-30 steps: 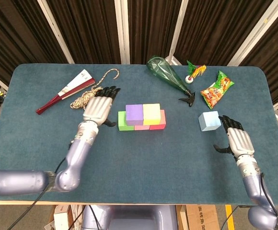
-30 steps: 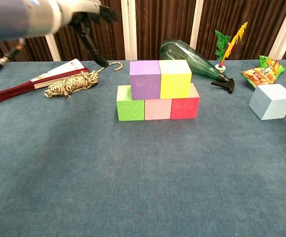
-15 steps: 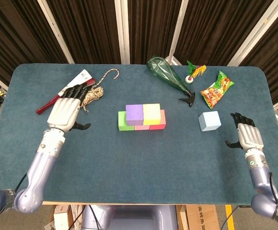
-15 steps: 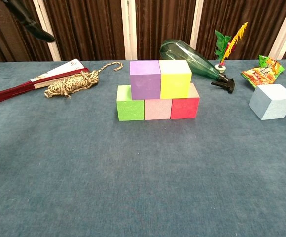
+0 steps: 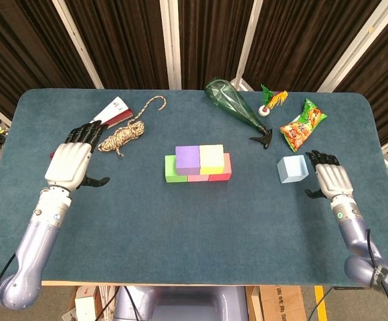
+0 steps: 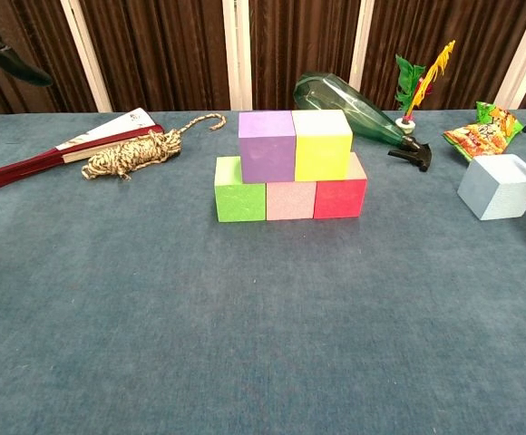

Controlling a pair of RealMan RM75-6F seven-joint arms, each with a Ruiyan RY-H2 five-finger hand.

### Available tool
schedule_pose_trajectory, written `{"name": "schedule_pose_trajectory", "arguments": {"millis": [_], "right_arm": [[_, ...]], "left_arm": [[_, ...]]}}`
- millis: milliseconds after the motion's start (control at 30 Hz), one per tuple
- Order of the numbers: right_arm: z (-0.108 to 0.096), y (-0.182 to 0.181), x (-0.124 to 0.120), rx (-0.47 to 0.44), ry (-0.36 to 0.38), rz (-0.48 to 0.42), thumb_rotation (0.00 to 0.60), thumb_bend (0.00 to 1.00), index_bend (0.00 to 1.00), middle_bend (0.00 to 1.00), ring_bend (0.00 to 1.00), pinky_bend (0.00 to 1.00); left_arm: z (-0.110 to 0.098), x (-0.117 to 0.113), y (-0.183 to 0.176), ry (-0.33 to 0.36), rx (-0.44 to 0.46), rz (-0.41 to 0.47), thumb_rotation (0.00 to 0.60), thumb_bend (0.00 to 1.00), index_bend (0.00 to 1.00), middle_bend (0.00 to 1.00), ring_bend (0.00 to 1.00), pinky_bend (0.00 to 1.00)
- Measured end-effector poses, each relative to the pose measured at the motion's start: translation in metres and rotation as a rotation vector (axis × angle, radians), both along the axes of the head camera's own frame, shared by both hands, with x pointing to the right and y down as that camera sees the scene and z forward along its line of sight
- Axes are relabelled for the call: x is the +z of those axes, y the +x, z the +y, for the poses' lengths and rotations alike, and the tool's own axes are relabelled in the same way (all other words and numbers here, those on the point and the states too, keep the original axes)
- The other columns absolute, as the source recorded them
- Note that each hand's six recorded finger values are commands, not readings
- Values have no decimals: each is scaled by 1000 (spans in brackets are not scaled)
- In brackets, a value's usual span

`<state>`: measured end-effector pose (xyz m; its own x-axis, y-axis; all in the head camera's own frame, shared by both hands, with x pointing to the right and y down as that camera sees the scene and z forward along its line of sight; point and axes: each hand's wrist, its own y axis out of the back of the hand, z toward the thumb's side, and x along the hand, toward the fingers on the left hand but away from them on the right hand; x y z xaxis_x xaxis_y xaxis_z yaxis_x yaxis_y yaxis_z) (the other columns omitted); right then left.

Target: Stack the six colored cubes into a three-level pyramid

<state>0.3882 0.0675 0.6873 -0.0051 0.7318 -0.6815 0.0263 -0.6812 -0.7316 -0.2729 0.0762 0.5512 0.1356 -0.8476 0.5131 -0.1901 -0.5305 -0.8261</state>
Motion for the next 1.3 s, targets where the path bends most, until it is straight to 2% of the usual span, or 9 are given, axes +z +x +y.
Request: {"name": "schedule_pose_trajectory", "arguments": {"millis": [333,500,600,667,767,800,1033,1300], "right_arm": [[-18,-12,27,-90,-29,40,600,289,0,1,0,1],[-20,-22,41,-117,-43,49,600,289,0,69,51,48],[-21,-26,47,-126,-39,57,600,290,50,176,140,119],[-23,-29,51,-129,-33,60,600,305,174,311,275,247],[-27,-32,55,-132,-13,69,600,331,312,445,426,427],[-28,-32,55,-133,-4,73,600,335,333,464,447,454],[-35,-28,50,-125,56,94,600,353,385,510,497,541],[-30,-17,29,-89,88,70,600,353,385,509,498,546]], "left_arm": [[-4,3,-21,13,-33,-26,600,129,0,0,22,71],[-5,8,-29,8,-46,-34,600,129,0,0,23,71],[-5,10,-32,3,-50,-39,600,129,0,0,23,71],[-4,12,-34,0,-54,-40,600,129,0,0,23,71],[-3,12,-38,-3,-62,-38,600,129,0,0,23,71],[-2,13,-39,-4,-65,-37,600,129,0,0,23,71],[5,14,-50,-13,-99,-21,600,129,0,0,23,71],[15,10,-66,-12,-128,-13,600,128,0,0,23,71]]}}
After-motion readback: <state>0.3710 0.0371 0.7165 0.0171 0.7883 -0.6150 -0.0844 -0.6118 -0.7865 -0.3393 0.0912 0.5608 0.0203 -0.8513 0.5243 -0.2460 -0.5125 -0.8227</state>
